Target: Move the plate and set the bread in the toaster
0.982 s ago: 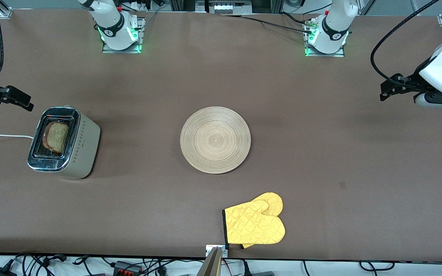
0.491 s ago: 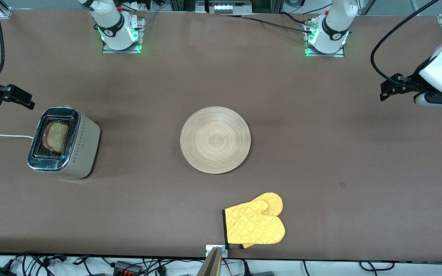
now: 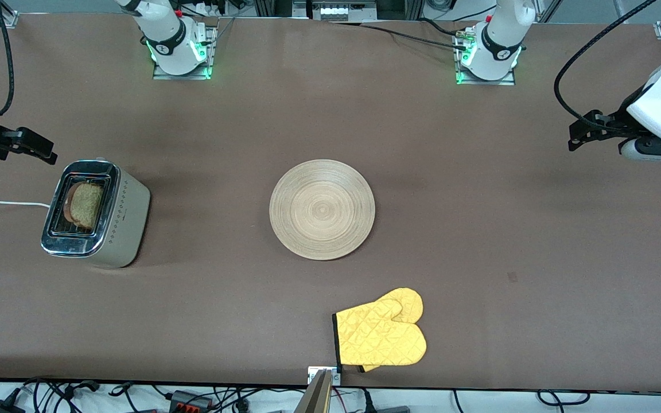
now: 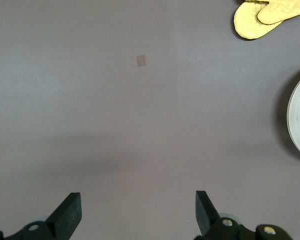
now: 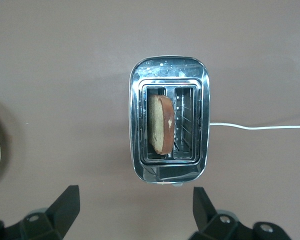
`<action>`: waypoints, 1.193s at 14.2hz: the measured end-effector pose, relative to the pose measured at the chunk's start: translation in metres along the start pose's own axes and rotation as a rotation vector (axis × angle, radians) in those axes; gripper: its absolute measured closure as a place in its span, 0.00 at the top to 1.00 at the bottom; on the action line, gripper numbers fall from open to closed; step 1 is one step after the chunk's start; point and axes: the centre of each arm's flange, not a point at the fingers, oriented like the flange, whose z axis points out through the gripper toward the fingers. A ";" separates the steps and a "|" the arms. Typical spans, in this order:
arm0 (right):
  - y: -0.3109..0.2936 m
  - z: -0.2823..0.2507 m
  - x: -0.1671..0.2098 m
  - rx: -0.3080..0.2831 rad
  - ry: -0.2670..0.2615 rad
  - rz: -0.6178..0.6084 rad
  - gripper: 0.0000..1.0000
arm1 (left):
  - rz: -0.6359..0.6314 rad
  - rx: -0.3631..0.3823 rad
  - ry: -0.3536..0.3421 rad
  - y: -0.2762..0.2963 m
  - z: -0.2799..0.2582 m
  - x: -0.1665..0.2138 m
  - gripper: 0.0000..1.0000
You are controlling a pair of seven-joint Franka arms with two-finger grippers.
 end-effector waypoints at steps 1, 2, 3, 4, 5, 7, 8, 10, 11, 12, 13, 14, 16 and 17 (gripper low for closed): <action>0.000 0.000 0.000 0.000 0.000 0.001 1.00 | 0.000 0.000 0.000 0.000 0.000 0.000 1.00; 0.000 0.000 0.000 0.000 0.000 0.001 1.00 | 0.000 0.000 0.000 0.000 0.000 0.000 1.00; 0.001 -0.001 0.000 0.000 0.000 0.001 1.00 | 0.000 0.000 0.000 0.000 0.000 0.000 1.00; 0.002 -0.002 -0.001 0.000 -0.001 0.003 1.00 | 0.000 0.000 0.000 0.000 0.000 0.000 1.00; 0.003 -0.003 -0.003 0.000 -0.004 0.005 1.00 | 0.000 0.000 0.000 0.000 0.000 0.000 1.00; 0.005 -0.007 -0.006 0.000 -0.006 0.008 1.00 | 0.000 0.000 0.000 0.000 0.000 0.000 1.00; 0.005 -0.008 -0.007 0.000 -0.005 0.009 1.00 | 0.000 0.000 0.000 0.000 0.000 0.000 1.00; 0.005 -0.008 -0.007 0.000 -0.005 0.008 1.00 | 0.000 0.000 0.000 0.000 0.000 0.000 1.00; 0.004 -0.008 -0.007 0.000 -0.006 0.007 1.00 | 0.000 0.000 0.000 0.000 0.000 0.000 1.00; 0.003 -0.007 -0.007 0.000 -0.007 0.005 1.00 | 0.000 0.000 0.000 0.000 0.000 0.000 1.00; 0.002 -0.007 -0.007 0.000 -0.007 0.003 1.00 | 0.000 0.000 0.000 0.000 0.000 0.000 1.00; 0.001 -0.007 -0.007 0.000 -0.007 0.001 1.00 | 0.000 0.000 0.000 0.000 0.000 0.000 1.00; 0.000 -0.007 -0.007 0.000 -0.006 0.000 1.00 | 0.000 0.000 0.000 0.000 0.000 0.000 1.00; 0.000 -0.007 -0.007 0.000 -0.006 -0.001 1.00 | 0.000 0.000 0.000 0.000 0.000 0.000 1.00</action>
